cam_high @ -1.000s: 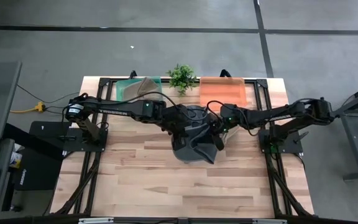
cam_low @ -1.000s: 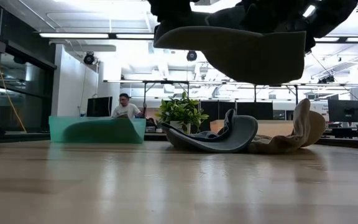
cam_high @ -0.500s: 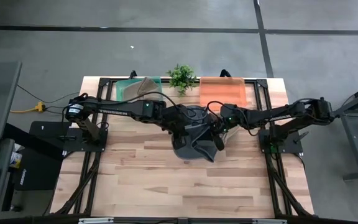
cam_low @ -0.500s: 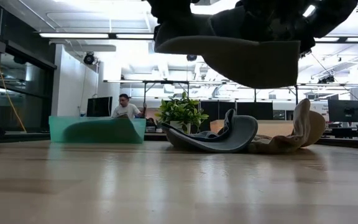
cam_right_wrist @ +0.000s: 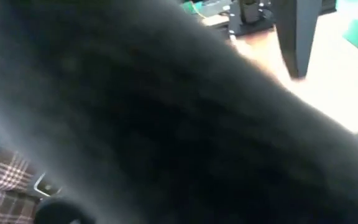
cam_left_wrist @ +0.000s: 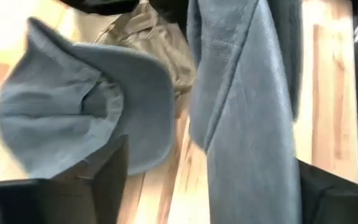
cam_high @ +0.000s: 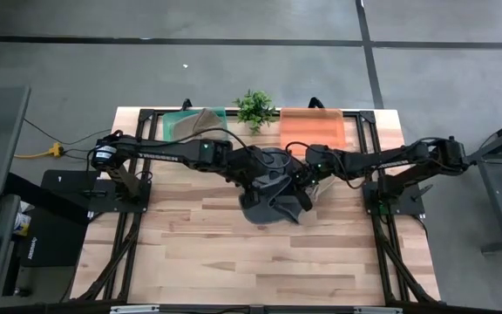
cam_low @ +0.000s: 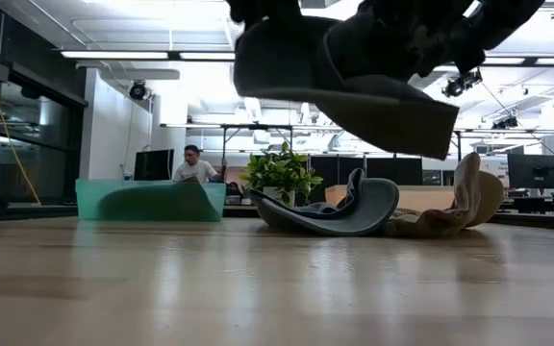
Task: Pick & Place hat
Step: Put the bottom blue cap into the orange bin
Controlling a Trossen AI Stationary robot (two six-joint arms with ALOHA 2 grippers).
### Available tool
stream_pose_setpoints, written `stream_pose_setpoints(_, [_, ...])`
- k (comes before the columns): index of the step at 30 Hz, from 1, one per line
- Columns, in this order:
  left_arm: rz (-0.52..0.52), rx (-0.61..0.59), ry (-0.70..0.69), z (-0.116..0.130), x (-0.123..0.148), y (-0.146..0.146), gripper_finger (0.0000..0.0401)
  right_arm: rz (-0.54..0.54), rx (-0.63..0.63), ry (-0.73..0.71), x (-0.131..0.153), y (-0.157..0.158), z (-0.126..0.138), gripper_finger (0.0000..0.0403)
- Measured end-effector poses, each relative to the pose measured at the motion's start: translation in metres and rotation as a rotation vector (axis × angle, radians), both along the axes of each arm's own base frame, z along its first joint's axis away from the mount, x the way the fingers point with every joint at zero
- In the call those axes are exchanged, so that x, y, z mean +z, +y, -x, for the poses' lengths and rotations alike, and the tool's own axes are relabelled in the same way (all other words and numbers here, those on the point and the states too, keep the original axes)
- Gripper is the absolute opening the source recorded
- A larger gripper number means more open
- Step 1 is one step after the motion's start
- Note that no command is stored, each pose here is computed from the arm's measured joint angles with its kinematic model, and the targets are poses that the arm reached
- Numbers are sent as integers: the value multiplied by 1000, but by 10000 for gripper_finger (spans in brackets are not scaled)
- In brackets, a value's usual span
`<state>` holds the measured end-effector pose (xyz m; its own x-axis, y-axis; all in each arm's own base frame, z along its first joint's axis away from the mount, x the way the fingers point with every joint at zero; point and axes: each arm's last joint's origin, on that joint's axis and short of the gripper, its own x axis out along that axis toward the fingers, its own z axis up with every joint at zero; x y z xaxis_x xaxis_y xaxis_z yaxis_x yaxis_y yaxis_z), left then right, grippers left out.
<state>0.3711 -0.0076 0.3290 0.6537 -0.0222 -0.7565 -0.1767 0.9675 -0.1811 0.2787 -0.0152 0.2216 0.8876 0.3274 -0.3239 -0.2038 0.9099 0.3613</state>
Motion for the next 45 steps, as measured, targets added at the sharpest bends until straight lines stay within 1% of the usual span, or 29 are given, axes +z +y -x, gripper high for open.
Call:
stream_pose_setpoints(2, [-4,33,-18,3,16,1,317,-1,-29,19,-1,-1,0,1])
stream_pose_setpoints(4, [-5,81,3,9,29,2,328,-9,-46,33,-2,-1,1,1])
stream_pose_setpoints(9, [-6,141,68,26,60,3,330,-35,-98,71,-5,-2,1,1])
stream_pose_setpoints(12, [11,166,120,33,61,3,326,-68,-117,86,-5,-2,1,0])
stream_pose_setpoints(14, [41,166,140,39,62,3,321,-92,-127,95,-5,-2,2,0])
stream_pose_setpoints(17, [110,159,121,47,65,2,312,-117,-154,113,-3,-2,4,0])
stream_pose_setpoints(19, [157,156,131,55,63,1,304,-112,-185,138,0,-3,7,0])
stream_pose_setpoints(21, [208,153,71,56,62,2,295,-96,-208,171,5,-3,11,0])
stream_pose_setpoints(24, [254,187,42,78,57,5,282,-76,-231,191,22,-4,16,0])
stream_pose_setpoints(26, [287,209,-82,86,57,9,274,-70,-242,199,33,-3,20,0])
stream_pose_setpoints(27, [304,226,-104,96,53,11,270,-68,-249,204,39,-4,22,0])
stream_pose_setpoints(28, [326,246,-98,106,46,12,267,-68,-258,214,44,-4,24,0])
stream_pose_setpoints(29, [355,257,-128,111,41,13,265,-70,-267,223,48,-4,27,0])
stream_pose_setpoints(31, [403,269,-252,119,38,15,261,-80,-280,242,55,-6,30,0])
stream_pose_setpoints(33, [434,300,-252,137,26,14,260,-90,-302,242,64,-7,33,0])
stream_pose_setpoints(35, [462,311,-351,145,26,13,260,-91,-320,254,69,-8,34,0])
stream_pose_setpoints(37, [475,350,-333,159,13,14,260,-95,-334,250,78,-8,34,0])
stream_pose_setpoints(39, [506,371,-396,166,8,14,260,-93,-340,255,88,-9,35,0])
stream_pose_setpoints(41, [529,392,-405,178,-4,13,260,-86,-353,248,100,-9,35,0])
stream_pose_setpoints(43, [552,397,-466,185,-7,13,260,-71,-371,245,113,-10,36,0])
stream_pose_setpoints(45, [558,422,-450,196,-18,13,259,-62,-385,248,126,-10,38,0])
